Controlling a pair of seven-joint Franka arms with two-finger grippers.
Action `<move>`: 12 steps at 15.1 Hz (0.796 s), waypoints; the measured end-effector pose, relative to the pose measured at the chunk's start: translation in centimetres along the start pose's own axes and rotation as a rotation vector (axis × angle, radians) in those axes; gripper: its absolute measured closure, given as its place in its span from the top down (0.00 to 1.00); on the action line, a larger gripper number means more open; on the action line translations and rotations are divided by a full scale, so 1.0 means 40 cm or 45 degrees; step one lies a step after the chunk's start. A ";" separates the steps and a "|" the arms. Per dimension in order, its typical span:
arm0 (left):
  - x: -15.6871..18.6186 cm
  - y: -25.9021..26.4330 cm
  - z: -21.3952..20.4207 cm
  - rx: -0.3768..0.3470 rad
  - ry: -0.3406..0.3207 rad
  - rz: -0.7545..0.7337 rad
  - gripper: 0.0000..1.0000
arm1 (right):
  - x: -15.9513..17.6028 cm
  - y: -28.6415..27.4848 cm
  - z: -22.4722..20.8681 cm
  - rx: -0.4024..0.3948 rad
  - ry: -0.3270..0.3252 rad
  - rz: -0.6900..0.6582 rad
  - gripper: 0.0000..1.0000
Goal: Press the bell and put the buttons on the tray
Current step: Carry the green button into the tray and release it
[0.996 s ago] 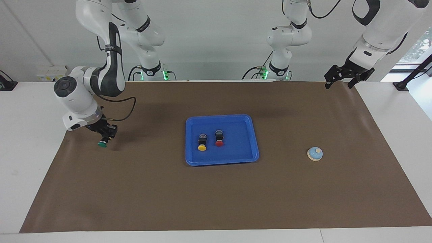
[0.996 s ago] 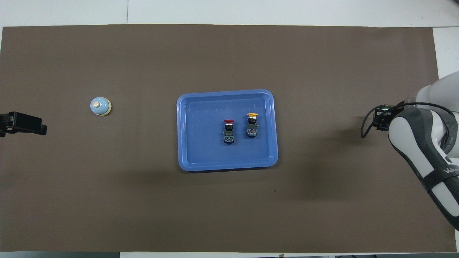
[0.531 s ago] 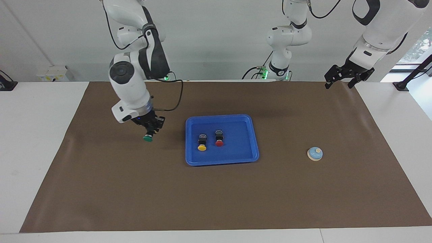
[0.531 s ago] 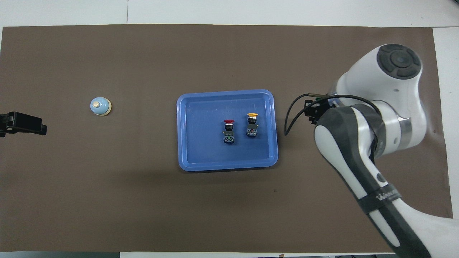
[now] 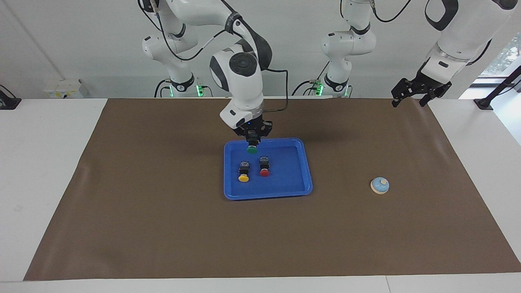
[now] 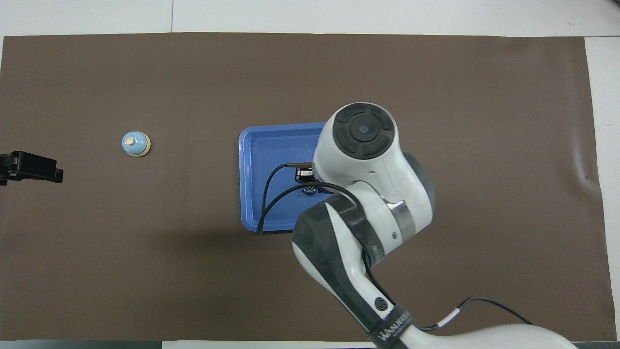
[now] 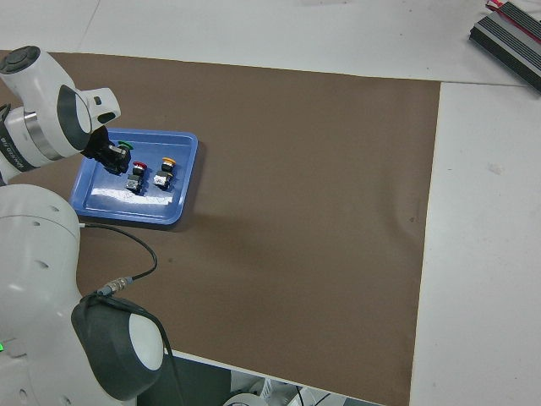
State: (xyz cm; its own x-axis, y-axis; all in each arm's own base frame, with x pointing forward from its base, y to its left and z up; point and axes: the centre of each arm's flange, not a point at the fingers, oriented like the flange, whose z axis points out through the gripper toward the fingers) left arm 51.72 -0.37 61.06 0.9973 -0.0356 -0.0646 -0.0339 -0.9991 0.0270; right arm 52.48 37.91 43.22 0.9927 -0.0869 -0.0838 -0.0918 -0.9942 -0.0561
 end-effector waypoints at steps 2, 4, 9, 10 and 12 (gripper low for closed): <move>0.000 0.000 0.000 0.000 0.000 0.000 1.00 | -0.013 -0.105 0.073 0.010 0.016 -0.022 0.41; 0.000 0.000 0.000 0.000 0.000 0.000 1.00 | -0.020 -0.178 0.157 0.028 0.043 -0.049 0.41; 0.000 0.000 0.000 0.000 0.000 0.000 1.00 | -0.052 -0.234 0.286 0.013 0.049 -0.105 0.41; 0.000 0.000 0.000 0.000 0.000 0.000 1.00 | -0.061 -0.236 0.305 0.006 0.048 -0.119 0.41; 0.000 0.000 0.000 0.000 0.000 0.000 1.00 | -0.062 -0.226 0.328 0.008 0.057 -0.157 0.41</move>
State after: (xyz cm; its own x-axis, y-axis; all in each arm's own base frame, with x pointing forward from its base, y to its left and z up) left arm 51.72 -0.37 61.06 0.9973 -0.0356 -0.0646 -0.0339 -0.9991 0.0270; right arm 49.83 47.93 30.88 0.9990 0.0334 -0.0312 0.0311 -0.9971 -0.0692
